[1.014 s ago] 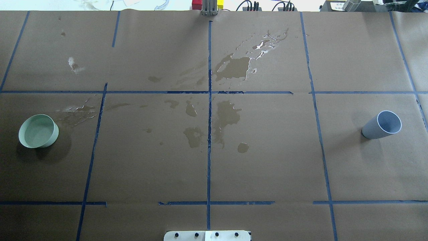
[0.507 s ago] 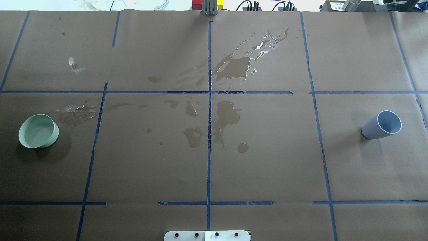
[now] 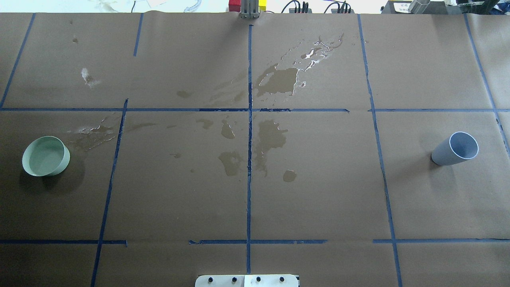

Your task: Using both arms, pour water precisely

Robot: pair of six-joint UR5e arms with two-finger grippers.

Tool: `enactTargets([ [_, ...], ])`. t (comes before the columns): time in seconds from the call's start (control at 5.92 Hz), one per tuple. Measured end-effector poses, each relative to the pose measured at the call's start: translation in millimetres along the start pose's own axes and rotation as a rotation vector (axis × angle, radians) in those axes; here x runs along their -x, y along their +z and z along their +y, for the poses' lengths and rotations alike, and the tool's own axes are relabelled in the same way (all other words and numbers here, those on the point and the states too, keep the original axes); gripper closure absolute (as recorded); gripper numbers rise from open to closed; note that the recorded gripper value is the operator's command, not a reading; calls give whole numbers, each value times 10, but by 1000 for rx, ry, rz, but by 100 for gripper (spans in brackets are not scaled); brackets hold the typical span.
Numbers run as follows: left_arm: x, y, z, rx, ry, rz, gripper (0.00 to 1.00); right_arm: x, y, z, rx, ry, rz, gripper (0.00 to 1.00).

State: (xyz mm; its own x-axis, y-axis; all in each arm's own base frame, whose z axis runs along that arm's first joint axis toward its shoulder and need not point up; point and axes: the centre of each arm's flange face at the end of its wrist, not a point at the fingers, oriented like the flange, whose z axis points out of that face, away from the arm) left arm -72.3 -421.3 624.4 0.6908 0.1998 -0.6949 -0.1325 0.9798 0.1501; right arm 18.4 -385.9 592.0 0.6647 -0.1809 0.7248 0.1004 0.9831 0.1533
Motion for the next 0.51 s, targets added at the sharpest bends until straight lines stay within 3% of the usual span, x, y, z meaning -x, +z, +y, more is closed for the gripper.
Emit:
enactTargets([
  [0.51, 39, 37, -2, 4, -1, 0, 0, 17, -17, -41, -6, -3, -2, 0],
])
